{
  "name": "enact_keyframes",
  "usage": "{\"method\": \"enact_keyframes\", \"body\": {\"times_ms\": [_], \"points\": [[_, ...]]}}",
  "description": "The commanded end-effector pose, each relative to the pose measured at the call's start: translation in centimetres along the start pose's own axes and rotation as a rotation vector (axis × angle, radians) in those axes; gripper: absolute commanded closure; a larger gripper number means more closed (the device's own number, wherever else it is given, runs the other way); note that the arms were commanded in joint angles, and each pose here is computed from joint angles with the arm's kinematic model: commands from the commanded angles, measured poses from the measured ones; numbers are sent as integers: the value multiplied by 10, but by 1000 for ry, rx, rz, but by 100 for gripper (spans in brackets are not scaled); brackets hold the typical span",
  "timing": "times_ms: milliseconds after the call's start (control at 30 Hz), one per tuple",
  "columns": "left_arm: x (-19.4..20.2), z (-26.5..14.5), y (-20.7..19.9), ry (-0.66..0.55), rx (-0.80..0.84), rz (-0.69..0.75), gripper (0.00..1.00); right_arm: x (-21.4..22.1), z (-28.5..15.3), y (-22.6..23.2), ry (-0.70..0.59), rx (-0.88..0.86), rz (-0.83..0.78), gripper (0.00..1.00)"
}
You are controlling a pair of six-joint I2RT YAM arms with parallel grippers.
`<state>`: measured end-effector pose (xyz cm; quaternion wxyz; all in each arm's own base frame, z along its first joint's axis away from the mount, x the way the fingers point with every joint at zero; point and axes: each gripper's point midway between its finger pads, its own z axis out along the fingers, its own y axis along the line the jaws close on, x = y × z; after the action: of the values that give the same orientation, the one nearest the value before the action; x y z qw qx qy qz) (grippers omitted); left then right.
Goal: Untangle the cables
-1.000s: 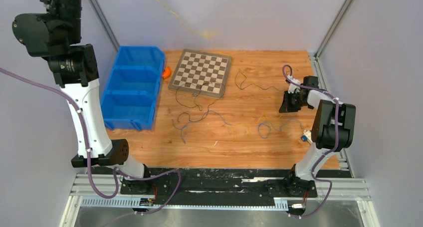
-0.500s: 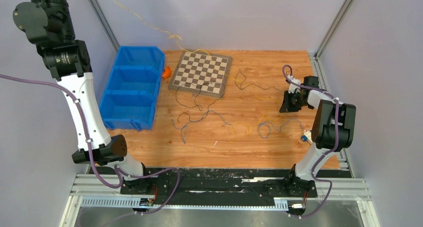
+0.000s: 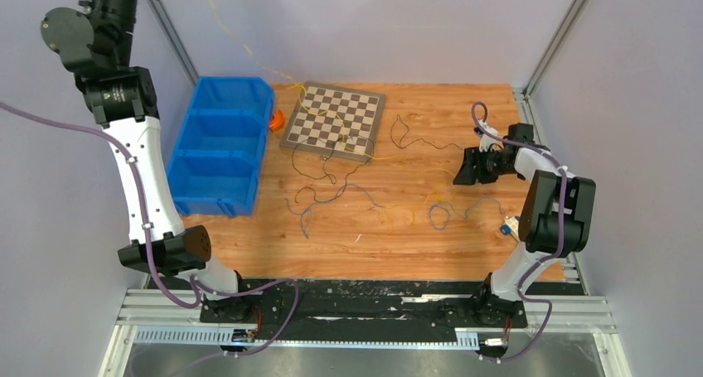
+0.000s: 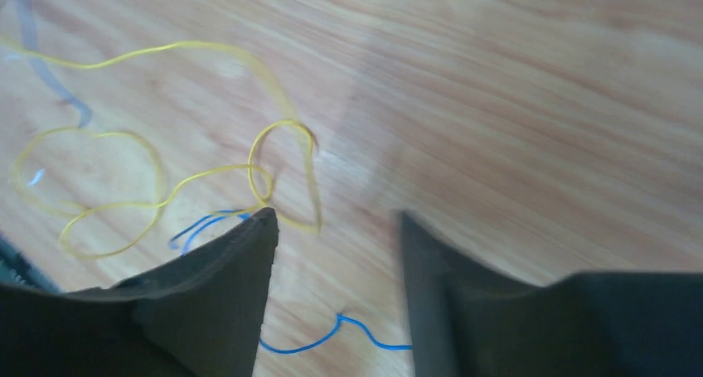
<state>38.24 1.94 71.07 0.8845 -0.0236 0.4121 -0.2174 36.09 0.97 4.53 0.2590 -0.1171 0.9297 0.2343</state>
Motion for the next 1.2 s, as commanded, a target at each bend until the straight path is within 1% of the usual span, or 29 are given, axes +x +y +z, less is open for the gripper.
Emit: {"method": "enact_keyframes", "body": {"times_ms": [0, 33, 67, 100, 133, 167, 267, 367, 500, 633, 767, 800, 867, 900, 1000, 1067, 1167], "points": [[50, -26, -96, 211, 414, -287, 100, -67, -46, 74, -205, -254, -174, 36], [55, -30, -117, 224, 478, -310, 100, -80, -55, 87, -235, -282, -207, 31], [64, -35, -128, 255, 519, -320, 100, -90, -63, 101, -262, -309, -235, 25], [69, -39, -146, 272, 568, -346, 100, -100, -70, 115, -287, -331, -272, 21], [73, -41, -152, 291, 599, -348, 100, -110, -76, 128, -307, -342, -303, 16], [78, -44, -171, 311, 642, -382, 100, -120, -80, 142, -324, -357, -338, 13], [87, -45, -196, 344, 714, -439, 100, -143, -89, 183, -366, -408, -420, 6], [91, -45, -214, 348, 757, -474, 100, -151, -85, 235, -367, -507, -473, 1], [92, -40, -224, 324, 771, -494, 100, -147, -67, 285, -361, -611, -506, 0], [93, -34, -229, 301, 778, -510, 100, -140, -43, 326, -416, -663, -546, 0], [93, -31, -233, 288, 779, -519, 100, -142, -7, 350, -425, -670, -581, 0], [94, -31, -234, 288, 780, -521, 100, -147, 4, 353, -437, -649, -559, 0], [94, -30, -234, 285, 778, -522, 100, -152, 18, 361, -445, -670, -538, 0], [94, -29, -234, 282, 776, -519, 100, -153, 22, 365, -447, -694, -521, 5], [96, -28, -231, 283, 757, -506, 100, -150, 33, 374, -419, -751, -483, 28], [96, -25, -227, 276, 736, -493, 100, -145, 41, 374, -403, -760, -480, 47], [98, -22, -220, 276, 702, -492, 100, -139, 49, 371, -392, -757, -480, 59]]}}
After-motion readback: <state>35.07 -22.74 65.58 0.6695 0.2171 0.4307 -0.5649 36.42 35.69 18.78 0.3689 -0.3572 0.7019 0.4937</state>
